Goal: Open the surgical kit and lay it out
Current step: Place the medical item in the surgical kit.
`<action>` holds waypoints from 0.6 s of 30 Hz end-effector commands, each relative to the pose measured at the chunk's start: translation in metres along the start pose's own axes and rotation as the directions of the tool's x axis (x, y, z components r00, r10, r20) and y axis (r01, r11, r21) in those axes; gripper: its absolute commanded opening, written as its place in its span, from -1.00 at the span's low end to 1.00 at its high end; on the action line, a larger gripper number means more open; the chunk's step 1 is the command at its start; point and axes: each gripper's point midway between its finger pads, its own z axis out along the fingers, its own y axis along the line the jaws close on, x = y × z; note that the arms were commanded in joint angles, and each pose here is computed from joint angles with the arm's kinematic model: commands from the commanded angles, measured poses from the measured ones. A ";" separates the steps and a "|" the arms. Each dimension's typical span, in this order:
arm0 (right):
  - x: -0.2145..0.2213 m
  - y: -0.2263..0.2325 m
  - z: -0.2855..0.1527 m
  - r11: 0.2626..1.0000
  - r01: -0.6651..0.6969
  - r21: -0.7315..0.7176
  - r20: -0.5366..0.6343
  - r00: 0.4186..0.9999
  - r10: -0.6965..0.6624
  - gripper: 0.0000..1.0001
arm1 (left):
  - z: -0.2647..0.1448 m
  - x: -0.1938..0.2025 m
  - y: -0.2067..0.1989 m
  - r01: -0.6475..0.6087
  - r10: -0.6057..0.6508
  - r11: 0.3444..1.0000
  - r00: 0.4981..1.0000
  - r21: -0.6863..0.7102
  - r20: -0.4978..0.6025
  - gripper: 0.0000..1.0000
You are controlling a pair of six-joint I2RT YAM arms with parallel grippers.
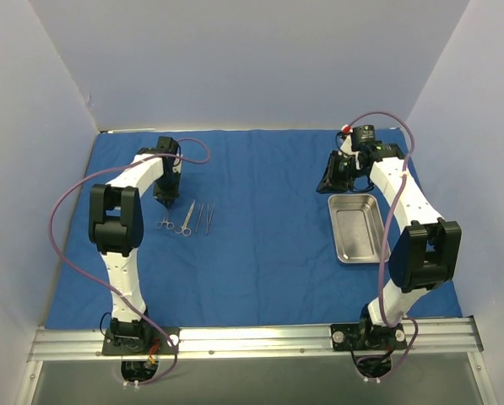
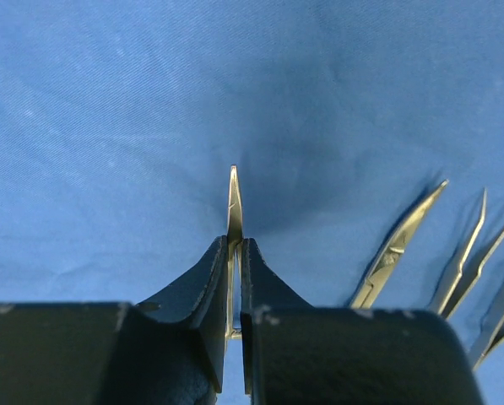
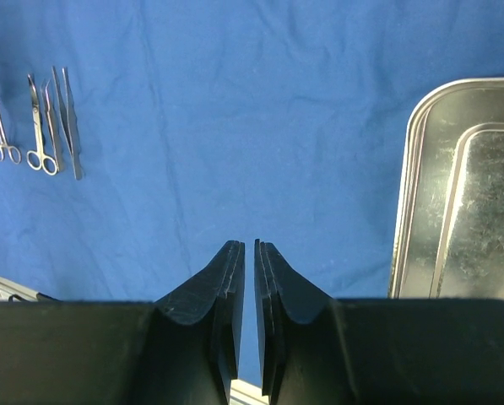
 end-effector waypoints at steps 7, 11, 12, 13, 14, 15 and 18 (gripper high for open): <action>-0.007 0.008 -0.002 1.000 0.005 -0.016 0.002 1.000 -0.005 -0.76 | 0.015 -0.007 0.001 0.006 -0.006 1.000 1.000 -0.006 0.016 -0.95; -0.007 0.008 -0.001 1.000 0.003 -0.016 0.002 1.000 -0.003 -0.76 | 0.028 0.005 0.000 0.004 -0.004 1.000 1.000 -0.010 -0.013 -0.95; -0.006 0.007 -0.001 1.000 0.002 -0.015 0.000 1.000 -0.002 -0.76 | 0.032 0.011 0.000 0.002 -0.002 1.000 1.000 -0.011 -0.029 -0.95; -0.007 0.007 -0.001 1.000 0.001 -0.015 0.001 1.000 -0.001 -0.76 | 0.035 0.012 -0.001 0.002 -0.002 1.000 1.000 -0.011 -0.029 -0.95; -0.006 0.007 0.000 1.000 0.000 -0.017 0.000 1.000 0.000 -0.76 | 0.037 0.015 0.000 0.003 -0.003 1.000 0.999 -0.012 -0.040 -0.95; -0.006 0.007 0.000 1.000 0.000 -0.017 0.000 1.000 0.000 -0.76 | 0.037 0.013 0.001 0.007 -0.008 1.000 0.999 -0.015 -0.031 -0.95; -0.006 0.007 0.000 1.000 -0.004 -0.016 -0.001 1.000 0.004 -0.76 | 0.039 0.013 0.000 0.010 -0.010 1.000 0.999 -0.010 -0.036 -0.94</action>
